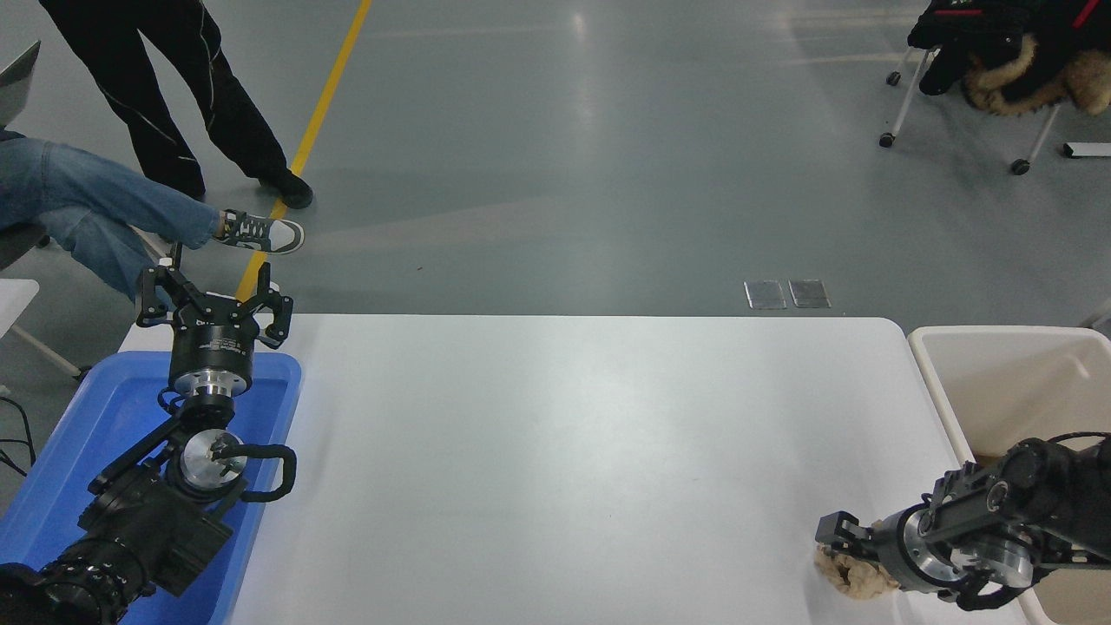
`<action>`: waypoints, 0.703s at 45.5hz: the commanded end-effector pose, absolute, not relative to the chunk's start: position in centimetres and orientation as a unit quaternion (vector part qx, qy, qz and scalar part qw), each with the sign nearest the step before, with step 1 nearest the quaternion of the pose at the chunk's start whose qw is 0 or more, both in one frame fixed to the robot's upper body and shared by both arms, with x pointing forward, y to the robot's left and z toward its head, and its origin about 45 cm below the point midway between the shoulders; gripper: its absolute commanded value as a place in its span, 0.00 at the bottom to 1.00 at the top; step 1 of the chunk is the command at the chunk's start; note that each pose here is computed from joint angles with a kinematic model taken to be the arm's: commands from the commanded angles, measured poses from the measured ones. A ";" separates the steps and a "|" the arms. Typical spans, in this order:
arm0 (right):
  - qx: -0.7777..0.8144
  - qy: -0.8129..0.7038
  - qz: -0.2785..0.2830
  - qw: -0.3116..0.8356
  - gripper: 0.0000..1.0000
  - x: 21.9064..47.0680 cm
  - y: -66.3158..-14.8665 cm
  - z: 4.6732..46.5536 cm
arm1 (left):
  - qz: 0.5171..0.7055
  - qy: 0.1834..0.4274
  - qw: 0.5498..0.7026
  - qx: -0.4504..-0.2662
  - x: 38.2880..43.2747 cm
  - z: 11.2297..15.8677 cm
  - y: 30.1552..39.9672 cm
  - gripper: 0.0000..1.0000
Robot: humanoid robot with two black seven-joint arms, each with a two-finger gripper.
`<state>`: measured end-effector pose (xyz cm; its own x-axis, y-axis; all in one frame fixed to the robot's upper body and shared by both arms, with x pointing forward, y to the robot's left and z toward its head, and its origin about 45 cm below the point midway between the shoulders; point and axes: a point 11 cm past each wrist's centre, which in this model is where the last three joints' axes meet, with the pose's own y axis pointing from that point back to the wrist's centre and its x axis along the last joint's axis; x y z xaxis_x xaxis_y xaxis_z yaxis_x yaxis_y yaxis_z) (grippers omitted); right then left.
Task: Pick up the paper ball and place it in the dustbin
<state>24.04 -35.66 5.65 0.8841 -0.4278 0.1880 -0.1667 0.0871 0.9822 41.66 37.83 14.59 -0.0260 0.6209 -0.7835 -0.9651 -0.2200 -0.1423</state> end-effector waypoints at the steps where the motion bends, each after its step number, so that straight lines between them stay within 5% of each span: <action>1: 0.669 -0.221 -0.083 0.704 0.00 24.6 -36.2 6.4 | 0.681 0.224 0.583 -0.383 41.64 14.56 37.84 0.99; 15: 0.695 -0.244 -0.062 0.674 0.00 26.5 -35.9 15.1 | 0.680 0.224 0.583 -0.383 41.66 14.59 37.80 0.99; 22: 0.699 -0.224 -0.041 0.677 0.00 26.8 -35.5 22.1 | 0.680 0.224 0.583 -0.383 41.66 14.59 37.80 0.99; 32: 0.730 -0.208 0.016 0.651 0.00 30.6 -33.7 35.9 | 0.680 0.224 0.583 -0.384 41.66 14.60 37.82 0.99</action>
